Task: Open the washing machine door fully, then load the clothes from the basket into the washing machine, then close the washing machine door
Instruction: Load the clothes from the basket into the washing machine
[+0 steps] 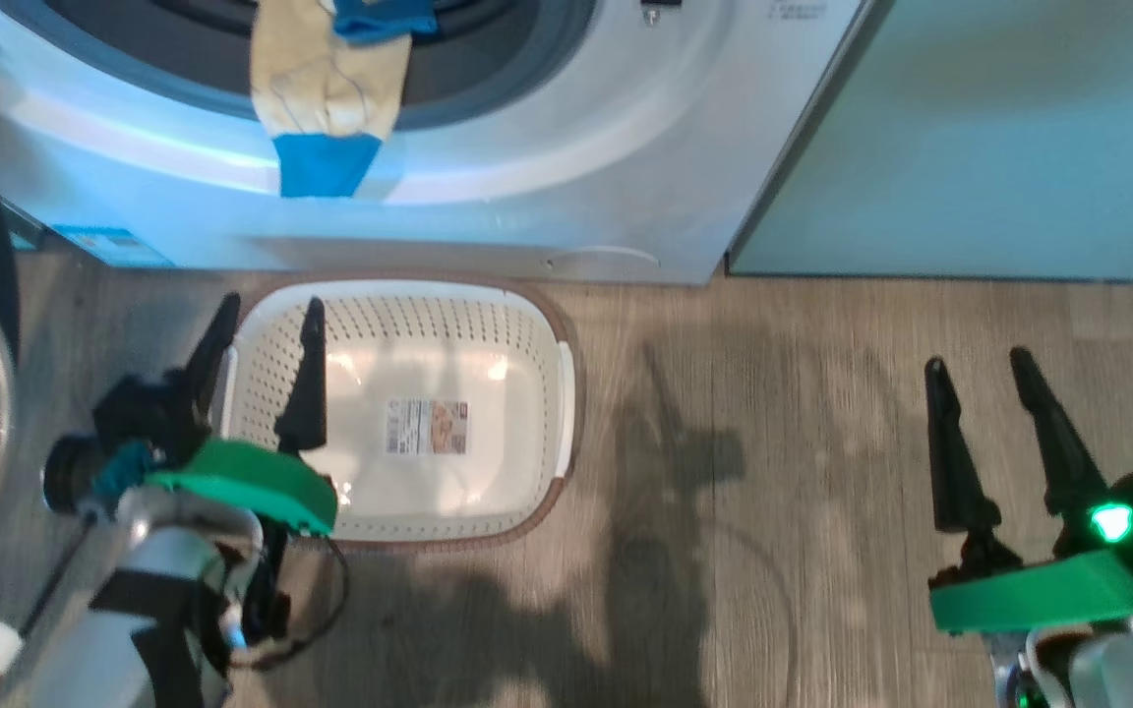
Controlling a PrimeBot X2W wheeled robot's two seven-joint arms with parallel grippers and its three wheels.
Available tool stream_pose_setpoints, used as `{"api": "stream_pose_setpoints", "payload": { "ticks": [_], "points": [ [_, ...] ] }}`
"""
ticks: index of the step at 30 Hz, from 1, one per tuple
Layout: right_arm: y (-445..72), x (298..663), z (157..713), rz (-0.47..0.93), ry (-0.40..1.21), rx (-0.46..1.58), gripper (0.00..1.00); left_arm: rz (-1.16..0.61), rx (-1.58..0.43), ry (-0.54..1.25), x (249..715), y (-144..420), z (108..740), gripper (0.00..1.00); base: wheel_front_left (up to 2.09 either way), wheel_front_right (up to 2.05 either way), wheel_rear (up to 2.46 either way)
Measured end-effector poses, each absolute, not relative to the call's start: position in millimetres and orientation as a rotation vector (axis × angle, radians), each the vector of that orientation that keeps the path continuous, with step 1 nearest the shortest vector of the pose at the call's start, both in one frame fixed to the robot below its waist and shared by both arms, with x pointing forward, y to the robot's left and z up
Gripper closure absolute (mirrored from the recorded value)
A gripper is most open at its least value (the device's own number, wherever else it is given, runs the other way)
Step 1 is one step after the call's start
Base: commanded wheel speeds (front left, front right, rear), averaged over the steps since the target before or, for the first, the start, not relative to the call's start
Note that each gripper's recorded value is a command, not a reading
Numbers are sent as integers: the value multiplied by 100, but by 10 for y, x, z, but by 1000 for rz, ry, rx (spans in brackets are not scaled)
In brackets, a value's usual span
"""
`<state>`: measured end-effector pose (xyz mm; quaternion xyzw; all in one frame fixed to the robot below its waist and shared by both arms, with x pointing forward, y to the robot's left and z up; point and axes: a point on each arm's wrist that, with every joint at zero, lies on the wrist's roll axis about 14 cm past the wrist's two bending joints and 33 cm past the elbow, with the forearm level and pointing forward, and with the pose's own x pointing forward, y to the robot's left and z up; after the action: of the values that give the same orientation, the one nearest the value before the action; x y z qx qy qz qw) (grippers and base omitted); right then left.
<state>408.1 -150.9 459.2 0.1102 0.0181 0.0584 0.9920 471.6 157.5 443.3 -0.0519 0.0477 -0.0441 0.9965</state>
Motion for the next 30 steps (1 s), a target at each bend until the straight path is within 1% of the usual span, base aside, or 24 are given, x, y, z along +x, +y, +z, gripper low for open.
{"api": "stream_pose_setpoints", "payload": {
  "ticks": [4,5,7,16,24,30],
  "points": [
    [-1534,4201,4545,111,37,227,0,-104,-90,158,4898,1596,4206,0,0,0,0],
    [-1550,4256,4499,105,44,234,0,-111,-78,198,5011,1604,4071,0,0,0,0],
    [-1575,4303,4450,97,51,241,0,-126,-69,217,5138,1588,3979,0,0,0,0],
    [-1724,4422,4258,49,84,266,0,-164,-13,324,5620,1549,3483,0,0,0,0],
    [-1893,4436,4138,-3,110,272,0,-214,62,335,6035,1410,3295,0,0,0,0],
    [-1959,4435,4115,-23,116,275,0,-230,84,356,6142,1328,3154,0,0,0,0]
  ]
}}
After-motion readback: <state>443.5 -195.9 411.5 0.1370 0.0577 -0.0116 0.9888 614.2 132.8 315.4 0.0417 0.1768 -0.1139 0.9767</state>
